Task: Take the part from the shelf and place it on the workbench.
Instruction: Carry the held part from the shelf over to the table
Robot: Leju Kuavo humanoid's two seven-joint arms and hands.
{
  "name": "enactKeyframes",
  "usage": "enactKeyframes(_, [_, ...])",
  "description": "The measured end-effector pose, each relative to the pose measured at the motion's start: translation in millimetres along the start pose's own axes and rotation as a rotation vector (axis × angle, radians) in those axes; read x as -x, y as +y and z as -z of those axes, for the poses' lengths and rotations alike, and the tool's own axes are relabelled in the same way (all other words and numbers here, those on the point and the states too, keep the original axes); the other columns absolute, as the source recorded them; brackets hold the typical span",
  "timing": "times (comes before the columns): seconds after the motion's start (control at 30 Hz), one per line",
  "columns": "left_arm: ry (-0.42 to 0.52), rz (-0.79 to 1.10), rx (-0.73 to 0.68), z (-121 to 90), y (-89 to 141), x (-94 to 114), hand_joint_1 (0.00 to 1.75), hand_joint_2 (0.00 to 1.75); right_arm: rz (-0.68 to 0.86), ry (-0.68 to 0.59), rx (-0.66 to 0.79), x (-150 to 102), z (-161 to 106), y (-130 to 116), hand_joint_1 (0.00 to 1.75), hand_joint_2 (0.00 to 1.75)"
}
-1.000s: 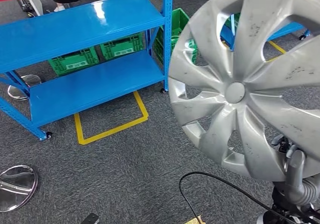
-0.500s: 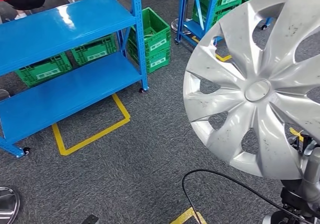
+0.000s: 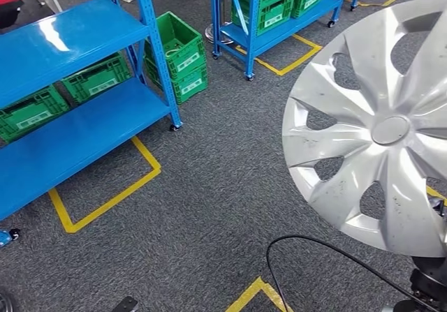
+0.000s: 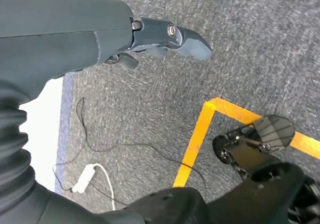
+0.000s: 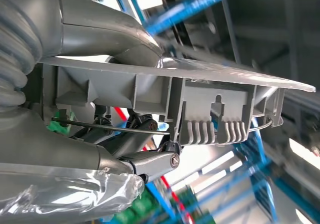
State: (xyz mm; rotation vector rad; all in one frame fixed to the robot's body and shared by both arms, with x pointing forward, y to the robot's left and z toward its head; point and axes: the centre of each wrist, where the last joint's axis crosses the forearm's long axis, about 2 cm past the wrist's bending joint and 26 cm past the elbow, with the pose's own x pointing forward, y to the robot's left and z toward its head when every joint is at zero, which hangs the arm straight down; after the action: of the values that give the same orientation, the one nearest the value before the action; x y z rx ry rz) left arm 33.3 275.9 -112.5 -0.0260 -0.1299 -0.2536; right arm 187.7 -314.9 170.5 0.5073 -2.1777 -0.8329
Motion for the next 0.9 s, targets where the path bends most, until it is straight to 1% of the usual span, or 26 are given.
enactKeyframes(0.17, [0.005,0.002,0.006,-0.1,-1.4,2.5,0.0,1.75,-0.019,-0.088,0.076,-7.5,0.4,-3.2,1.75,1.75])
enactKeyframes(0.33, [0.007,0.009,0.004,-0.1,-0.6,3.1,0.0,1.75,-0.062,-0.185,0.11,-18.9,-0.6,-3.0,1.75,1.75])
enactKeyframes(0.43, [0.005,0.017,0.008,0.0,-0.6,1.6,0.0,1.75,-0.131,-0.271,0.108,-27.3,-0.5,-1.7,1.75,1.75])
enactKeyframes(0.53, [0.004,0.036,0.017,0.0,-1.3,0.6,0.0,1.75,-0.339,-0.412,0.061,-45.5,3.1,-0.5,1.75,1.75])
enactKeyframes(0.63, [0.01,0.054,0.021,-0.1,-0.1,2.7,0.0,1.75,-0.591,-0.574,0.012,-73.5,16.3,3.2,1.75,1.75])
enactKeyframes(0.7, [0.012,0.065,0.025,-0.1,0.5,3.6,0.0,1.75,-0.765,-0.671,0.01,-93.0,24.0,6.8,1.75,1.75])
enactKeyframes(0.73, [0.012,0.07,0.025,-0.1,0.8,3.3,0.0,1.75,-0.848,-0.711,0.029,-100.6,26.5,7.9,1.75,1.75])
enactKeyframes(0.8, [0.011,0.076,0.025,-0.1,1.6,1.9,0.0,1.75,-1.019,-0.78,0.115,-110.2,28.3,8.0,1.75,1.75])
enactKeyframes(0.83, [0.01,0.077,0.025,-0.1,2.1,1.3,0.0,1.75,-1.115,-0.831,0.153,-114.1,29.1,11.0,1.75,1.75])
enactKeyframes(0.9, [0.01,0.077,0.022,-0.1,3.4,1.3,0.0,1.75,-1.269,-0.952,0.164,-117.5,31.6,23.0,1.75,1.75])
